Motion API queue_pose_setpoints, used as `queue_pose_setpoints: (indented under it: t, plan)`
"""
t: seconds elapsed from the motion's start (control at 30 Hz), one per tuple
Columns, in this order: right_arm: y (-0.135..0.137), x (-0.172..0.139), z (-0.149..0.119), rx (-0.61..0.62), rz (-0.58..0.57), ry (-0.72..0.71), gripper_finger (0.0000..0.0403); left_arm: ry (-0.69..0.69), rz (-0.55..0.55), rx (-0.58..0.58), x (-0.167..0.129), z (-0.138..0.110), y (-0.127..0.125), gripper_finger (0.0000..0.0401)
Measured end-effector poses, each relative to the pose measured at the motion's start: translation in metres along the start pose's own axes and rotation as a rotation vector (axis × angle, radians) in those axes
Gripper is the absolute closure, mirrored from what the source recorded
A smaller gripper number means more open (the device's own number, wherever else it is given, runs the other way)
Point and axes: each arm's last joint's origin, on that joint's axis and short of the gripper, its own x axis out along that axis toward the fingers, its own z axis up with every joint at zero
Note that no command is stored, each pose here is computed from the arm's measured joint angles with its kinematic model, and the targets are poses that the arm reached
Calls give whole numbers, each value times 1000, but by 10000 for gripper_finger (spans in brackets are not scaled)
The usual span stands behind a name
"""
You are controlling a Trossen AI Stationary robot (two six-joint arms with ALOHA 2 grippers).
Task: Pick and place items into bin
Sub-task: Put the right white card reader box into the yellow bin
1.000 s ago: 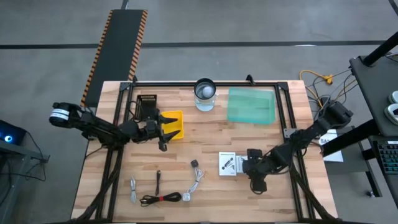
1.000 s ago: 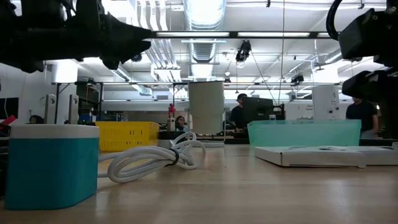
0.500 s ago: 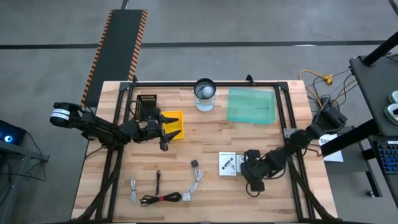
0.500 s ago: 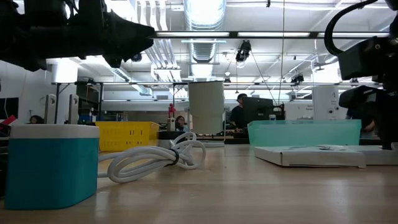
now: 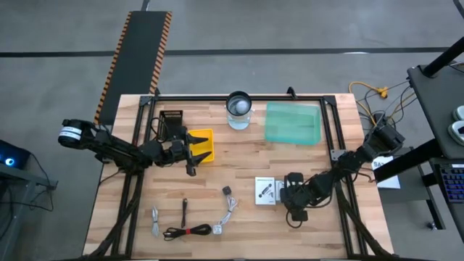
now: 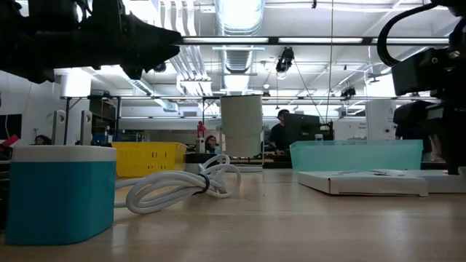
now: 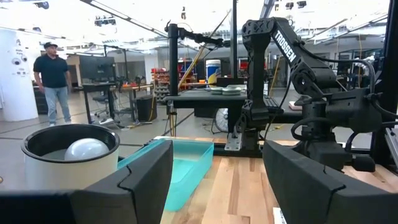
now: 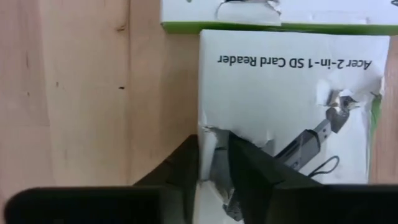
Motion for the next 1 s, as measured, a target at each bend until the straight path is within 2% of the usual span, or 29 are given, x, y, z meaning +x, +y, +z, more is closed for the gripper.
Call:
queue_pose_setpoints:
  t: [0.17,0.4,0.5,0.67,0.83,1.0]
  plan:
    - [0,-1,0,1,11,1,385,0,0,0,0,0,0,167]
    - [-2,-12,-2,6,44,-16,390,1,0,0,0,0,0,167]
    - [-3,-24,0,12,62,-68,390,1,0,0,0,0,0,167]
    - [-7,-41,1,22,29,-176,391,1,0,0,0,0,0,167]
    - [-13,-57,4,-39,-77,-333,391,1,0,0,0,0,0,167]
    - [-18,-72,12,-185,-294,-523,391,1,-1,67,0,0,0,167]
